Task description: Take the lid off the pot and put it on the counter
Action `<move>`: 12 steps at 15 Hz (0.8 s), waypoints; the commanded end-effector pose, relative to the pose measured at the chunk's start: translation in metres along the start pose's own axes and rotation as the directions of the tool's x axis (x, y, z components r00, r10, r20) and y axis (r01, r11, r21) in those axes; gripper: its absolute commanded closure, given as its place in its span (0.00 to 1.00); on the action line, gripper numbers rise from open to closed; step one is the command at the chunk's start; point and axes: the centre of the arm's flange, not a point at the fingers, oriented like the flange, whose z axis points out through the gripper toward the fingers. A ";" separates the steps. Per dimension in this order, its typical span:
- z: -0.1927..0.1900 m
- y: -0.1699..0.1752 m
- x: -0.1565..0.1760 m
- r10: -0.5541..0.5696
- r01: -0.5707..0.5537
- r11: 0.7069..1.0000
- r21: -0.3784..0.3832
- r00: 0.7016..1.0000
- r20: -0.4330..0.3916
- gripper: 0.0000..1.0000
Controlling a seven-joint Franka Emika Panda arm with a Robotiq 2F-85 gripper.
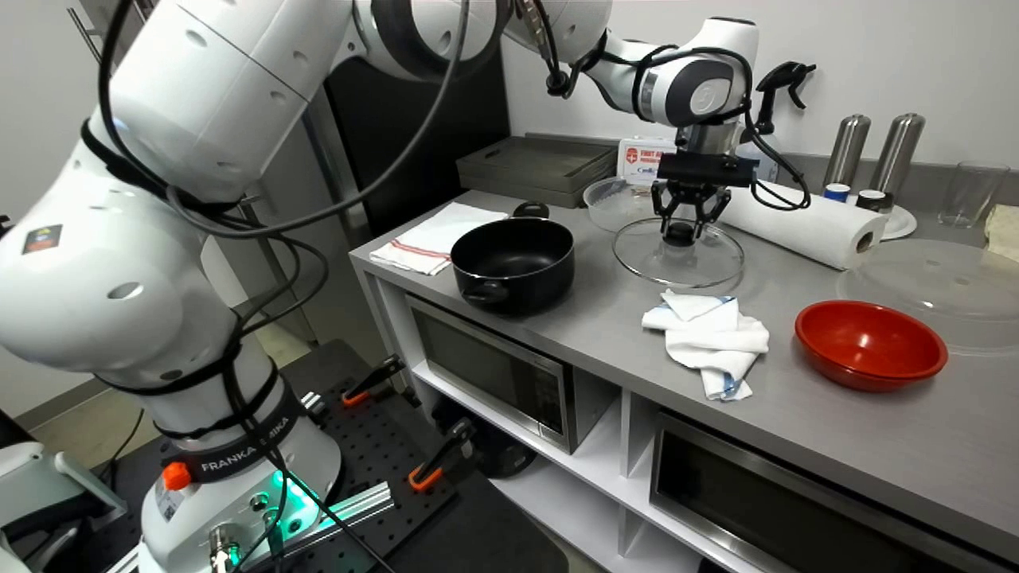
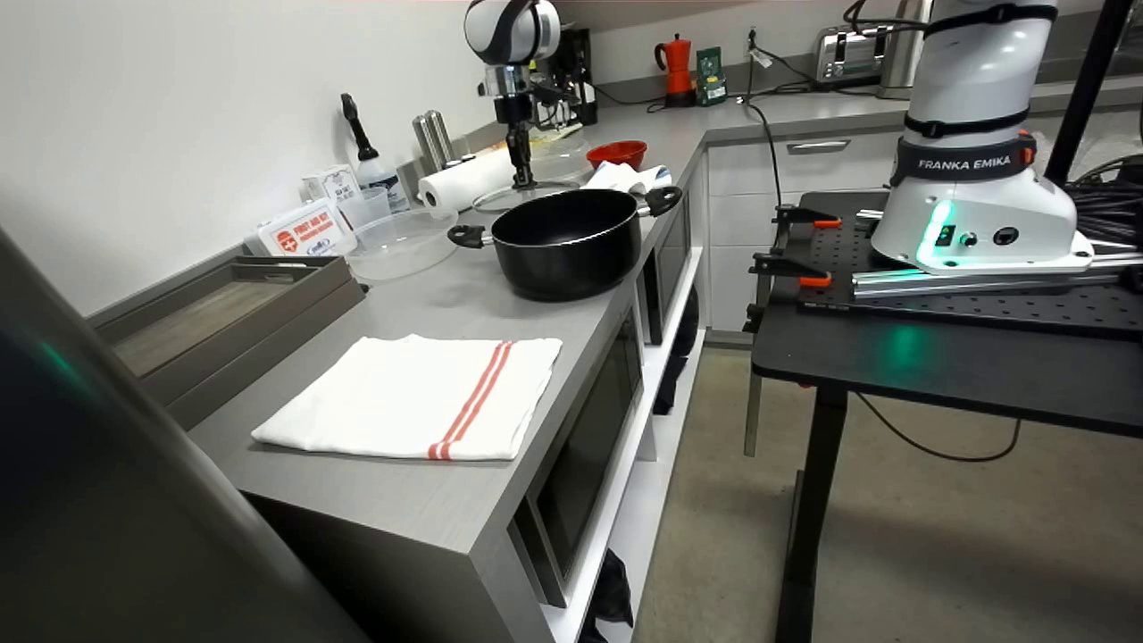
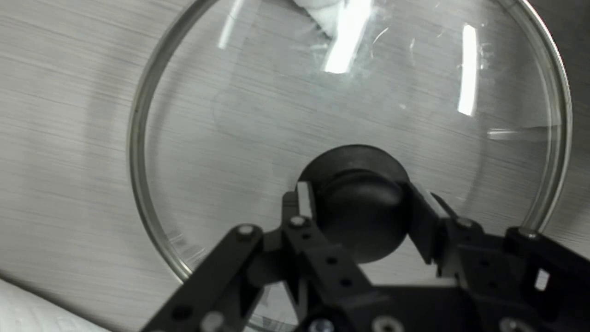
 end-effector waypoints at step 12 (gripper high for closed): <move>0.027 0.034 0.038 -0.003 0.001 0.999 -0.052 0.999 -0.039 0.75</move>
